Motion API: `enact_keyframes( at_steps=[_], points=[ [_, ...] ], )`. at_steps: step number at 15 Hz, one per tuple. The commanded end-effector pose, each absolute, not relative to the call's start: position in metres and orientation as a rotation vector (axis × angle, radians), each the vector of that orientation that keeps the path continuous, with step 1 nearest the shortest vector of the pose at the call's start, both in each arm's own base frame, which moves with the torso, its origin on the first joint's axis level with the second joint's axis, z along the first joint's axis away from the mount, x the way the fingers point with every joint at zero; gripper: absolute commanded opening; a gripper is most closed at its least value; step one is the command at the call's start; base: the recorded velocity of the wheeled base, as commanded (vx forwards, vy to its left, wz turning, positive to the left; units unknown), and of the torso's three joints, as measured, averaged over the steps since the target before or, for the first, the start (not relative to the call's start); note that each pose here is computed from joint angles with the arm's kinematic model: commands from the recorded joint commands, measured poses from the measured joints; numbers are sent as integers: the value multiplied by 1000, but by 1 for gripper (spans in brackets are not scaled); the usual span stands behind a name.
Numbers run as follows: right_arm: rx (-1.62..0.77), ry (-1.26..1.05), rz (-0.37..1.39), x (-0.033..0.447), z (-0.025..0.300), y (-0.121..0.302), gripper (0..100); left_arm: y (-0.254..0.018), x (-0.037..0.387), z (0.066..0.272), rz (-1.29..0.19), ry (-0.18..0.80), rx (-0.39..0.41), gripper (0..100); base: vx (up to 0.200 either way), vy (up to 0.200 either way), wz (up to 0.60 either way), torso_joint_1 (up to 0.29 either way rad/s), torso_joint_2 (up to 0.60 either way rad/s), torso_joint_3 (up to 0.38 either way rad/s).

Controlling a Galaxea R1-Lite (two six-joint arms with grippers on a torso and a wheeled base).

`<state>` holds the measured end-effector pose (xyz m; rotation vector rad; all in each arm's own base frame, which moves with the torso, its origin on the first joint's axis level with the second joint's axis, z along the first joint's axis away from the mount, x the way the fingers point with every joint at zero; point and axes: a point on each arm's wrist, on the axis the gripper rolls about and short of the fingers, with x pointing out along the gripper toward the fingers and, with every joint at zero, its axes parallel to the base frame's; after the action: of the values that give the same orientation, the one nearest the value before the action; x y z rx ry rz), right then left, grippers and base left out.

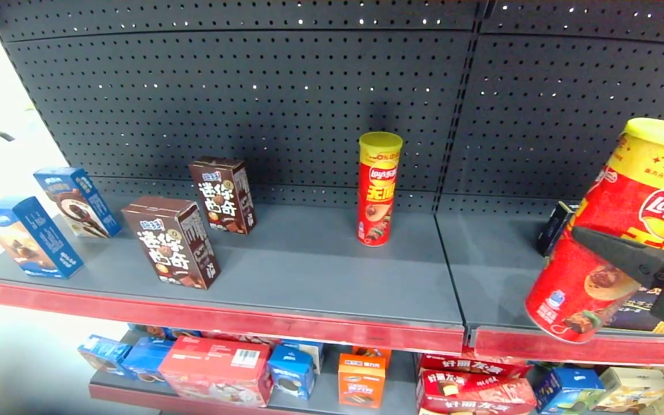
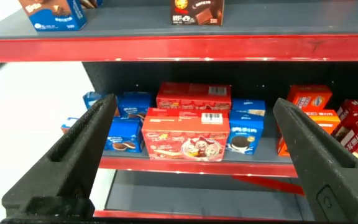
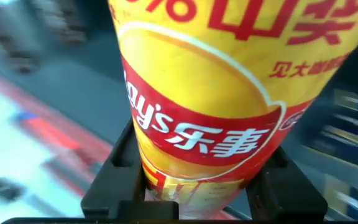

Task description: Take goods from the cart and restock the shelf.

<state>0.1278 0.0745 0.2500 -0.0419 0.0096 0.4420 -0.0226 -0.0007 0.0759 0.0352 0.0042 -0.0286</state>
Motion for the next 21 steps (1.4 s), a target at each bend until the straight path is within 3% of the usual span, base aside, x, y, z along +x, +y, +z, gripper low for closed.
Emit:
enact_keyframes(
  at_steps=[1,6,10,13,16,18,19,20,21],
  points=[
    [-32,62,502,149,240,85,0,-1,-23,76,-28,4,35,100,0,0,0,0,0,0],
    [-15,-53,599,190,253,98,0,-1,-23,76,-28,4,35,100,0,0,0,0,0,0],
    [-31,32,625,190,230,105,0,-1,-23,76,-28,4,35,100,0,0,0,0,0,0],
    [-33,39,551,190,226,98,0,-1,-23,76,-38,2,69,100,0,0,0,0,0,0],
    [-79,28,504,192,227,97,0,-1,-22,76,-31,6,24,100,0,0,0,0,0,0],
    [-88,38,502,191,224,97,0,-1,-21,77,-57,23,52,100,0,0,0,0,0,0],
    [-101,38,507,191,224,98,0,-1,-18,84,-99,43,38,100,0,0,0,0,0,0],
    [-129,33,502,191,223,97,0,-1,-7,155,-247,3,-113,100,0,0,0,0,0,0],
    [-133,31,483,189,223,96,0,-3,6,159,-225,63,-134,100,0,0,0,0,0,0]
  ],
)
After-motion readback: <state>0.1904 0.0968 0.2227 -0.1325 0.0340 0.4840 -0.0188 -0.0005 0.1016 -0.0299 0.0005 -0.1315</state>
